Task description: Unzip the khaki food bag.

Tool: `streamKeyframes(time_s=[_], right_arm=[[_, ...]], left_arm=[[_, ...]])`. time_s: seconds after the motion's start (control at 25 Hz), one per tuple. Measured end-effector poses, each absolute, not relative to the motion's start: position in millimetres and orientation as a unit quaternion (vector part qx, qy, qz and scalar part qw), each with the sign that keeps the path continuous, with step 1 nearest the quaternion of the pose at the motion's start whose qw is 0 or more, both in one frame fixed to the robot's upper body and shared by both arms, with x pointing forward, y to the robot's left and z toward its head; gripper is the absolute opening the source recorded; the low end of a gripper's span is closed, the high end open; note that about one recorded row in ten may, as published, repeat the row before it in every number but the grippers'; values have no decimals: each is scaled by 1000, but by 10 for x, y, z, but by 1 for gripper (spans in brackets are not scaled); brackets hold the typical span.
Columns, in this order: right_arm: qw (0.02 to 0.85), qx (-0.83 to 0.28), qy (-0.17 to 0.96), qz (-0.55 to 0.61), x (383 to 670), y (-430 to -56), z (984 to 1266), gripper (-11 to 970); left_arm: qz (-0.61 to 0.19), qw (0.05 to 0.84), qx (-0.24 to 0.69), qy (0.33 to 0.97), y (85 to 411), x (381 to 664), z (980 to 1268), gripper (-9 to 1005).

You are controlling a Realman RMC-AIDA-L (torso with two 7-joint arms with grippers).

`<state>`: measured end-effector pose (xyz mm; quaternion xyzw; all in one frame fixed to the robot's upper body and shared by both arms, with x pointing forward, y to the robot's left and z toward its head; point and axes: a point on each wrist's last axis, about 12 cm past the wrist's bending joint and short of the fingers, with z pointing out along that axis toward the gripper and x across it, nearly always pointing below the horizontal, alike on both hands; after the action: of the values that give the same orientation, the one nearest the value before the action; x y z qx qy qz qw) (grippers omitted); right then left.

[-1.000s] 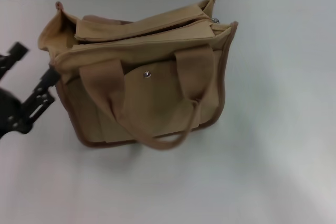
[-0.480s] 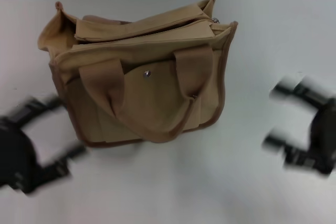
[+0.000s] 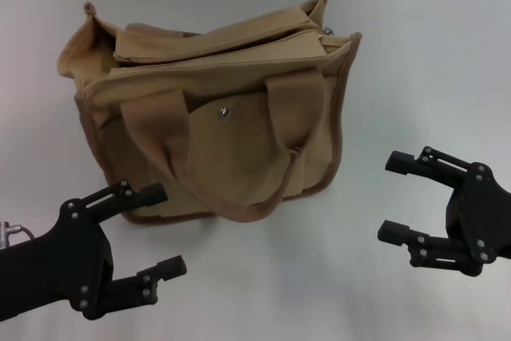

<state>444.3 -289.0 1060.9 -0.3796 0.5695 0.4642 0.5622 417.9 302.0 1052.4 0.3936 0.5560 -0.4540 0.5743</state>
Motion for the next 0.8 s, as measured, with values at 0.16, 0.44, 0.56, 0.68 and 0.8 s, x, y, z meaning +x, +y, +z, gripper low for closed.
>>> streamKeyframes(time_s=[0.16,0.44,0.56,0.68,0.8], right_arm=[[562,-377,573,461,4461,-2877,10595,841],[563,-378,575,458,4489,-2861,10590,841],[563,-376,576,459,4486,-2850,10582,842],[564,-374,575,460,4481,-2844,10575,842],[566,-375,574,457,4480,-2842,10572,842]], left_arm=[[-452,577,392,556,3026,4178,10524,811],[-451,579,392,556,3022,4187,10527,812],[-450,580,391,555,3019,4196,10531,811],[-450,581,391,555,3012,4197,10529,808],[-450,581,392,554,3005,4204,10530,807]])
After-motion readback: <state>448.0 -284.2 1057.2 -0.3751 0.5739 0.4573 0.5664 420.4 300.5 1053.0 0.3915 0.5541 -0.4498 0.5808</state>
